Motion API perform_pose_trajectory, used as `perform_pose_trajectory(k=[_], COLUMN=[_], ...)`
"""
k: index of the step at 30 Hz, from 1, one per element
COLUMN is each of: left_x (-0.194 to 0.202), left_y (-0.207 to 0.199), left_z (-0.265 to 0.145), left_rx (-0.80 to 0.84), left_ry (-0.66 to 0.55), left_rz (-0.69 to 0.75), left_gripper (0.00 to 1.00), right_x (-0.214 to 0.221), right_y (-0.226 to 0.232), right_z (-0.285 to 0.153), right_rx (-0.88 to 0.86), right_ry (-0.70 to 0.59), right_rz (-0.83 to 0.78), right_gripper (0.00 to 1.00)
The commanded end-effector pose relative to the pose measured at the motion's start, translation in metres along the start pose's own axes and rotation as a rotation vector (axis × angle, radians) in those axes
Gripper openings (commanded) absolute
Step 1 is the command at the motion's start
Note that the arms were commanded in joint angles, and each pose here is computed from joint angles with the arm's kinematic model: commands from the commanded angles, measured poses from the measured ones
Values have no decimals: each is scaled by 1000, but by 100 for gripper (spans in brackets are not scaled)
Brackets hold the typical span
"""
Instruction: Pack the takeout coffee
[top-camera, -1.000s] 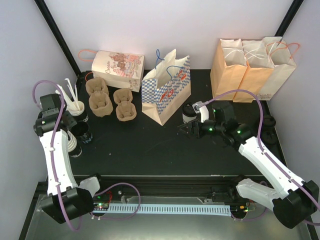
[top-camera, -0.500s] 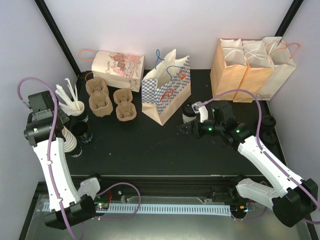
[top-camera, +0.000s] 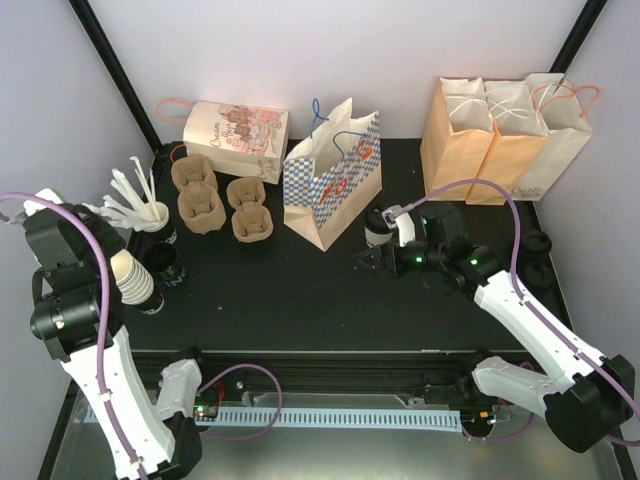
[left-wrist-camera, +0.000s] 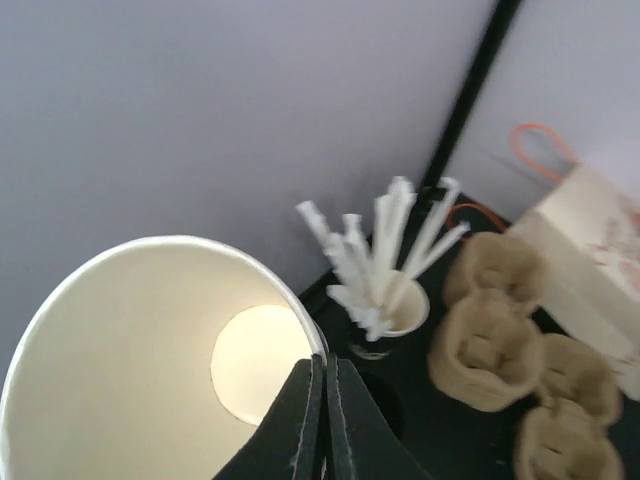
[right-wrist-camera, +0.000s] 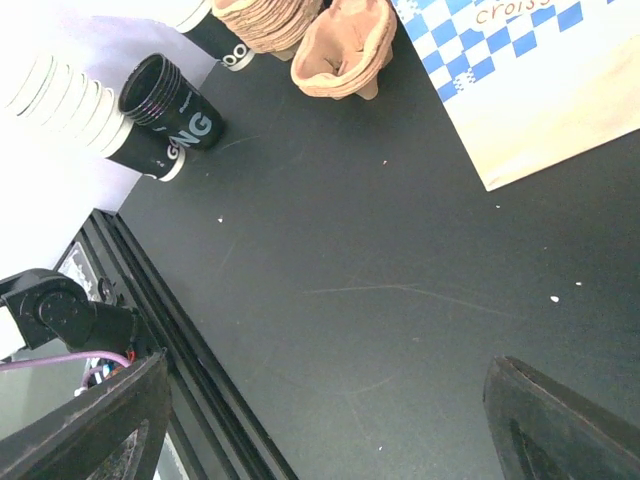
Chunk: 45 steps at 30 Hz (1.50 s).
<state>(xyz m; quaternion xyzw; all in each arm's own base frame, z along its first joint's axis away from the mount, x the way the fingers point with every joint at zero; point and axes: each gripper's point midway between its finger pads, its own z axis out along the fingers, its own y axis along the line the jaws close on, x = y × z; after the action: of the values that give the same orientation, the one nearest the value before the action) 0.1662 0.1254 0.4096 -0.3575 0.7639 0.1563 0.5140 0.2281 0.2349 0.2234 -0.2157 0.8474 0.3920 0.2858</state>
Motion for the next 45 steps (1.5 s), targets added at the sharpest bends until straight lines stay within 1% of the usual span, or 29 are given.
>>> perform_pose_trajectory(k=[1,3,7,9,12,15,18,19,21,23,25,27,29,33,35,38,39,41,43,45], left_x=[-15,-15,-11,4,42,82,118,130,153,174,195,212,227,253,265,282,287,298,307,318], left_y=[-49,-73,-106,-125,-149,-164,-182,-187,-199,-209,-219,-229,-239,-266,-278,-293,-298,-306,-314,-320], left_z=[-23,-35,-54,-52,-39,-32,-40,-43,-51,-57,-60,-64,-72,-95,-107,-128,-134,-144,-149,-150], left_rx=[304,457,679,792,910,962,1042,1070,1124,1142,1132,1118,1123,1148,1153,1191,1206,1242,1278,1292], left_ry=[-36,-41,-28,34,169,259,318,340,383,411,423,422,429,397,387,365,356,342,333,324], left_rz=[17,33,42,50,75,136,191,205,243,300,384,469,539,660,711,762,772,799,819,843], left_gripper=[2,2,2,2,2,2,2,2,2,2,1,2,1,2,2,2,2,1,2,2], right_x=[-2,-1,-6,-10,-15,-15,-12,-11,-8,-4,-2,3,2,4,10,27,35,46,58,69], right_y=[-2,-5,-7,-8,-17,-32,-51,-58,-73,-84,-89,-102,-114,-147,-171,-204,-215,-228,-239,-244], right_z=[-3,-4,-14,-22,-35,-44,-50,-54,-61,-63,-60,-64,-70,-96,-118,-154,-169,-191,-213,-231], right_rx=[31,53,97,123,202,286,398,449,551,623,652,720,759,838,918,1057,1099,1130,1182,1252], right_ry=[-7,-9,-45,-79,-143,-194,-200,-196,-177,-141,-89,-44,-38,-79,-92,-71,-85,-137,-208,-247], right_rz=[0,7,13,19,55,109,180,205,239,236,212,223,246,378,491,648,709,806,909,985], right_gripper=[88,88,88,88,90,91,100,100,100,100,100,100,100,100,100,100,100,100,100,100])
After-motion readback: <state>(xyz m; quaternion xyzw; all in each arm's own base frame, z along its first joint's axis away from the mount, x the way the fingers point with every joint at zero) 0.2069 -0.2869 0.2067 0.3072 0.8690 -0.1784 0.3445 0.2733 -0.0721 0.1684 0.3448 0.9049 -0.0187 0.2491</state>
